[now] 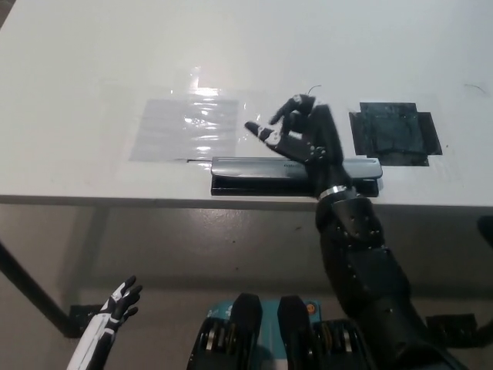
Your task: The paper pin puncher is placed at the center of the table and close to the robot and the robot uses its right fist to press on the paper pin puncher
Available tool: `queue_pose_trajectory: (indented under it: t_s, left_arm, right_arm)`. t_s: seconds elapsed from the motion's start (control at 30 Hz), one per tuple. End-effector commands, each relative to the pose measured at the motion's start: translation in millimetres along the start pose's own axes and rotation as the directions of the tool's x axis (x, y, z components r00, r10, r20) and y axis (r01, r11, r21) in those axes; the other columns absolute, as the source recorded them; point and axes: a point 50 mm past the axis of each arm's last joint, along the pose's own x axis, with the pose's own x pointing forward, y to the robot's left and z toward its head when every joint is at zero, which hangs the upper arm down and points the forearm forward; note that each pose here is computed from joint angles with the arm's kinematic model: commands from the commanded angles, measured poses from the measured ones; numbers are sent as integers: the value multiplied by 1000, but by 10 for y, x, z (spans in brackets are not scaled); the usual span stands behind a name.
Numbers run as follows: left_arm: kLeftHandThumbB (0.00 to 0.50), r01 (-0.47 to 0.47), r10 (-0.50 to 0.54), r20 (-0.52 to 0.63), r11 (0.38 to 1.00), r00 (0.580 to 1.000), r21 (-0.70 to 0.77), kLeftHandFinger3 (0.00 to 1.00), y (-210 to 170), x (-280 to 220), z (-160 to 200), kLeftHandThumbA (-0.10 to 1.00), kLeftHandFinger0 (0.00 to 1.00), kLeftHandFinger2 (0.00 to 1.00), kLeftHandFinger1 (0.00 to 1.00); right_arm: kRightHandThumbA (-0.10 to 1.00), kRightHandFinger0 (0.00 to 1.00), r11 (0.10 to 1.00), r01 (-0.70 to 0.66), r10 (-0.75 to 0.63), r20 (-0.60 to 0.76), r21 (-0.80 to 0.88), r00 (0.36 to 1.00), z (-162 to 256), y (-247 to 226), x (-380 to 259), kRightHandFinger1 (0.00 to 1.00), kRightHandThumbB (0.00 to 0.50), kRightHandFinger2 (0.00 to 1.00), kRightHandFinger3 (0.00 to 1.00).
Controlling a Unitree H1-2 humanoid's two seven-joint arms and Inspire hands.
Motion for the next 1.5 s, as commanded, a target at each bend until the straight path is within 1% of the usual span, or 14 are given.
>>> queue_pose_trajectory:
  t_s: [0.0,0.13,0.37,0.4,0.43,0.47,0.5,0.53,0.57,0.67,0.93,1.17,1.3,1.47]
  left_arm:
    - [194,16,-18,73,1000,997,23,1000,57,26,141,1000,1000,1000,1000]
    - [182,22,-23,83,1000,996,15,1000,91,34,166,1000,1000,1000,1000]
    - [184,18,-20,80,999,997,32,1000,88,51,177,1000,1000,1000,1000]
    - [183,18,-21,80,999,997,34,1000,98,58,179,1000,1000,1000,1000]
    - [187,20,-23,79,999,997,31,1000,95,59,177,1000,1000,1000,1000]
    - [186,19,-22,81,999,996,28,1000,96,77,180,1000,1000,1000,1000]
    - [187,18,-20,78,1000,997,24,1000,101,65,166,1000,1000,1000,1000]
    - [186,17,-18,75,1000,997,23,1000,97,52,155,1000,1000,1000,1000]
    - [182,14,-16,75,999,997,29,1000,99,54,149,1000,1000,1000,1000]
    - [191,17,-19,73,999,997,30,1000,89,50,127,1000,1000,1000,1000]
    - [201,19,-20,68,999,998,26,1000,83,40,102,1000,1000,1000,1000]
    - [207,25,-27,74,999,997,23,1000,72,50,131,1000,1000,1000,1000]
    - [223,23,-24,73,1000,997,19,1000,94,69,136,1000,1000,1000,1000]
    - [202,20,-22,85,999,996,25,1000,96,95,152,1000,1000,1000,1000]
  right_arm:
    - [1000,0,992,-122,100,442,20,892,2017,4,102,0,167,5,1]
    - [1000,0,991,-130,126,503,-27,855,2307,-175,-390,0,191,0,0]
    - [1000,0,978,-95,182,531,-188,828,2353,-635,-1304,0,153,0,5]
    - [1000,38,974,-100,197,536,-206,821,2327,-676,-1429,0,147,8,70]
    - [1000,164,972,-109,207,540,-208,816,2263,-734,-1610,172,178,219,277]
    - [1000,175,971,-114,211,541,-208,814,2250,-750,-1652,167,174,180,288]
    - [1000,528,959,-122,242,517,-255,821,2091,-854,-1930,628,217,708,721]
    - [1000,637,956,-123,248,507,-267,825,2059,-873,-1989,771,216,899,858]
    - [1000,972,945,-104,246,464,-309,851,1946,-940,-2179,1000,264,1000,1000]
    - [1000,1000,938,-89,226,394,-336,891,1721,-1046,-2515,1000,263,1000,1000]
    - [1000,1000,944,-25,82,160,-329,984,1080,-1250,-3119,1000,334,1000,1000]
    - [1000,1000,964,-13,16,8,-265,1000,574,-1284,-3289,1000,278,1000,1000]
    - [1000,1000,967,7,-25,-67,-255,997,285,-1261,-3314,1000,319,1000,1000]
    - [1000,1000,962,4,-36,-114,-274,993,46,-1264,-3305,1000,311,1000,1000]
